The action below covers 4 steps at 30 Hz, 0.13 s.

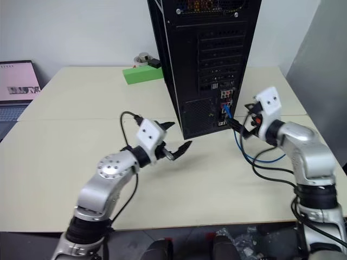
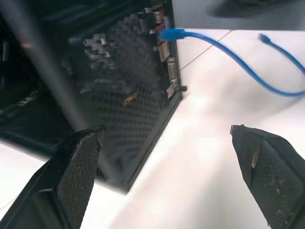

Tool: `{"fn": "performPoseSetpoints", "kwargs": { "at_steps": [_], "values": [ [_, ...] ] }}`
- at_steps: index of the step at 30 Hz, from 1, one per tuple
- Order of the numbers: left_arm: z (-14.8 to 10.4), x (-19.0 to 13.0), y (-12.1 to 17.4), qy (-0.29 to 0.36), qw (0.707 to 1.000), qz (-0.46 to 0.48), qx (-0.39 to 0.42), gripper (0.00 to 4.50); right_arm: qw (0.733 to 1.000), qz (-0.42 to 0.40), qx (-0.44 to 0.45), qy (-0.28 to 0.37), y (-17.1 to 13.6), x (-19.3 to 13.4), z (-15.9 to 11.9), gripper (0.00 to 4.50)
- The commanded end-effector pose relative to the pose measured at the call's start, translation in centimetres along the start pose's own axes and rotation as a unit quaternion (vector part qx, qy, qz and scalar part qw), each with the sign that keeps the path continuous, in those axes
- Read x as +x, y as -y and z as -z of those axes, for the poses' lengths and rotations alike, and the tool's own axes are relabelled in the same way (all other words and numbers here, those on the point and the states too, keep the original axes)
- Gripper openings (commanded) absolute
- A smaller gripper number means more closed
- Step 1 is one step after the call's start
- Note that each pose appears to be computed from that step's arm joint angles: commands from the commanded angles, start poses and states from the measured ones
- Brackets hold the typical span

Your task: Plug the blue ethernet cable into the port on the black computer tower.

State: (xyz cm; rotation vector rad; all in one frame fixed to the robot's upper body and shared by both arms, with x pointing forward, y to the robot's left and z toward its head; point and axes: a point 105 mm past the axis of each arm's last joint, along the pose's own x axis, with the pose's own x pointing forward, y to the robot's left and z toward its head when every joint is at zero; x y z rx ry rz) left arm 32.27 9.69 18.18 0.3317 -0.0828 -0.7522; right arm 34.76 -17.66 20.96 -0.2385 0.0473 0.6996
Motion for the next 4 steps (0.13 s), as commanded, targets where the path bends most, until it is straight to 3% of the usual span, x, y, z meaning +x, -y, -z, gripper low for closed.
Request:
{"fn": "performPoseSetpoints", "kwargs": {
  "at_steps": [1, 4],
  "values": [
    [-2.0, -2.2, -0.9, 0.028, 0.999, 0.039, -0.003, 4.50, 0.997, -0.030, -0.041, 0.052, 0.0, -2.0, -2.5, 4.47],
    [-2.0, -3.3, -1.4, 0.021, 0.998, 0.064, -0.017, 4.50, 0.996, -0.034, -0.048, 0.062, 0.3, -2.4, -2.9, 4.47]
  ]
}}
